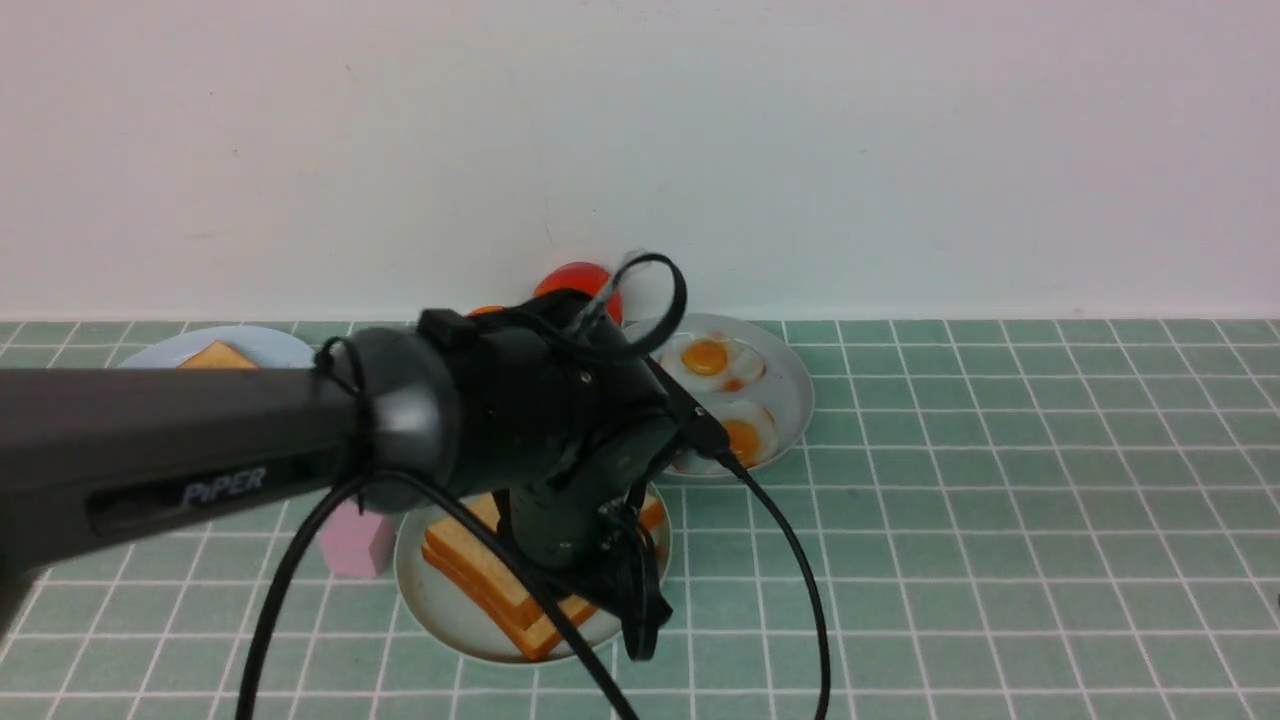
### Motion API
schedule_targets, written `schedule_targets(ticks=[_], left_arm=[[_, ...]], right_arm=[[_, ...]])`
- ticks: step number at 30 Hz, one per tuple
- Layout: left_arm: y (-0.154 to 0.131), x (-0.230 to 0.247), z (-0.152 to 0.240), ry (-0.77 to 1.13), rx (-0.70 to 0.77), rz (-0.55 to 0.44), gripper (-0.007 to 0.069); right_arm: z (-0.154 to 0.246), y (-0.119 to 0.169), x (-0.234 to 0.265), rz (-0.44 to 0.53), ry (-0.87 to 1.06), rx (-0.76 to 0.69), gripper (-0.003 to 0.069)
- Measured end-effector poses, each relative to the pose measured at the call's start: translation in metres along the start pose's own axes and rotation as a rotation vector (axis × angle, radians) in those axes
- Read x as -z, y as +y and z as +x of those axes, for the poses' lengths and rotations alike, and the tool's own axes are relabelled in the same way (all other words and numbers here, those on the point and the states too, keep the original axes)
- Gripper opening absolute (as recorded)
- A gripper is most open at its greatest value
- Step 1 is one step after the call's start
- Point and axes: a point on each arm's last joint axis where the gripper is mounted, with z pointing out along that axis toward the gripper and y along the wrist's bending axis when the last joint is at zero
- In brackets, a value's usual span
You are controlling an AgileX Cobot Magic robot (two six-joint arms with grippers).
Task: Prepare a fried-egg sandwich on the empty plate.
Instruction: Use the left arm to place a slice of bread on the fried egg in the middle
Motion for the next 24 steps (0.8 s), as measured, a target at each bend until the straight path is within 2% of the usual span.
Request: schedule_targets(ticks=[10,14,16,17,19,24], left_arm=[[-0.0031,-0.0016,-0.0001,0.002,0.025,0.029,0.006],[-0.0032,-0.0016,-0.0001,0.002,0.025,0.03,0.0159],[-0.0033,-0.0016,-0.0003,0.0,0.026,0.031,0.0237],[-0.0033,-0.0016,-0.0003,0.0,0.026,0.031,0.0237],[-0.0036,-0.0015,-0.0008,-0.006,0.028,0.035,0.0327],[-0.0044,0.0058,-0.0026,-0.005,0.068,0.066,0.0385]], right_arm=[[0.0,0.0009,0.0,-0.01,0.0,-0.005,0.0038],[0.0,0.001,0.0,-0.011,-0.001,-0.005,0.0042],[0.0,0.001,0.0,-0.011,0.0,-0.005,0.0043],[0.0,0.001,0.0,-0.011,0.0,-0.005,0.0043],[0.0,0.001,0.0,-0.011,0.0,-0.005,0.0043],[0.0002,0.001,0.0,-0.011,0.002,-0.005,0.0043]])
